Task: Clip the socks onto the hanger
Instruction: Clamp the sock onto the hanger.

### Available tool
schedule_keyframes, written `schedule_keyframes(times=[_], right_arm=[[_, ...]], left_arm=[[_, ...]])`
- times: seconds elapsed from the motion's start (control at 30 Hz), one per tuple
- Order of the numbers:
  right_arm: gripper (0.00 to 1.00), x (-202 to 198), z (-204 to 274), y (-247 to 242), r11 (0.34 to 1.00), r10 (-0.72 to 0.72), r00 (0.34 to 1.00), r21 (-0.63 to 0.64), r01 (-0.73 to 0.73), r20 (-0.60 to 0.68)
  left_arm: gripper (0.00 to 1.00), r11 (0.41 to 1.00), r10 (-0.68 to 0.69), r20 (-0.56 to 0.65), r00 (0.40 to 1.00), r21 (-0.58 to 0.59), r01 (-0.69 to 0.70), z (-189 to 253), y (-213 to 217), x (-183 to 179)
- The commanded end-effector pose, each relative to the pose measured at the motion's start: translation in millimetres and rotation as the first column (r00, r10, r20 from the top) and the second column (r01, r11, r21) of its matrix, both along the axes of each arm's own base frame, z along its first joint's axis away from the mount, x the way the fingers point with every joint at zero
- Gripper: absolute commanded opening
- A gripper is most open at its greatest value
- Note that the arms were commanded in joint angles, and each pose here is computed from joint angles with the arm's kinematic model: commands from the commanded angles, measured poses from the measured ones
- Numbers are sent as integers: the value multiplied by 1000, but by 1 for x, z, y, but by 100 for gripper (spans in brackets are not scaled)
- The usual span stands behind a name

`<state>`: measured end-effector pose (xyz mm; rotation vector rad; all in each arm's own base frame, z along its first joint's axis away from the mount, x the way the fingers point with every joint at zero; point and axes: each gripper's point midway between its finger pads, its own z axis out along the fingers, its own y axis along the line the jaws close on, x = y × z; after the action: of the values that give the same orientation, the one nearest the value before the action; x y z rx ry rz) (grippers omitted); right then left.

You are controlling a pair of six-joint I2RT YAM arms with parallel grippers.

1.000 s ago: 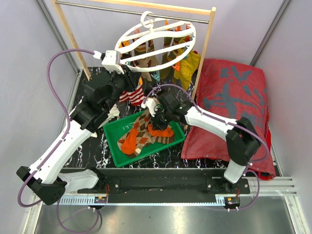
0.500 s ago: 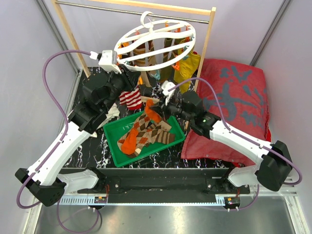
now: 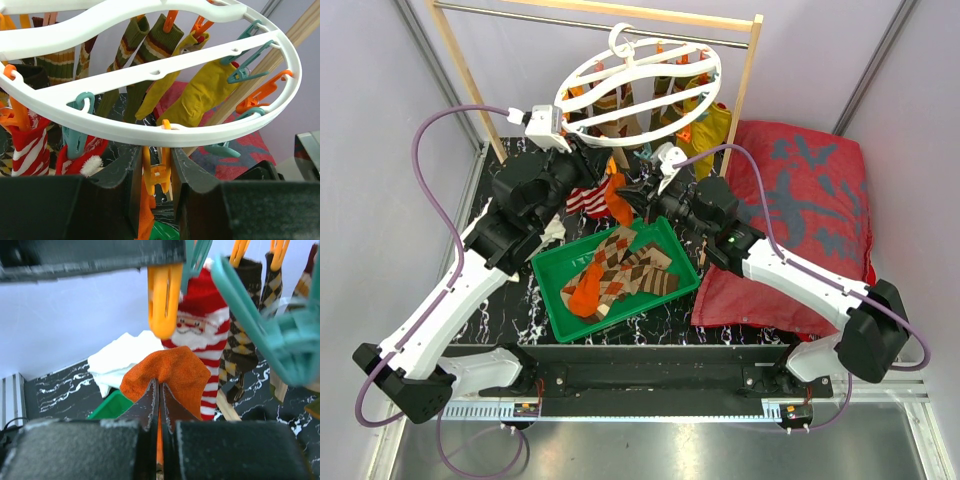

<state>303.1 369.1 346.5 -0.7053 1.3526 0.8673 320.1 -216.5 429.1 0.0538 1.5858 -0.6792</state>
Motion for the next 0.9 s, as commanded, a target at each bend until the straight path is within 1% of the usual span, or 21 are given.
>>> schedule_keyframes(times=[0.0,0.2,0.5,0.87], right_arm=[[0,2,49,0,995,-17,997,102,9,75],[0,-1,57,1,993,-5,996,115,-5,84],[0,-2,64,-4,992,-15,996,127,3,93],[0,-2,71,-6,988,-30,995,152,15,94]], left_arm=[[0,999,-35,27,999,-4,35,5,-4,-6],[0,1000,-11,36,999,21,10,3,-1,-2],[0,998,-23,54,998,67,20,0,-2,-1],[0,997,-36,47,998,67,32,-2,-5,-1]])
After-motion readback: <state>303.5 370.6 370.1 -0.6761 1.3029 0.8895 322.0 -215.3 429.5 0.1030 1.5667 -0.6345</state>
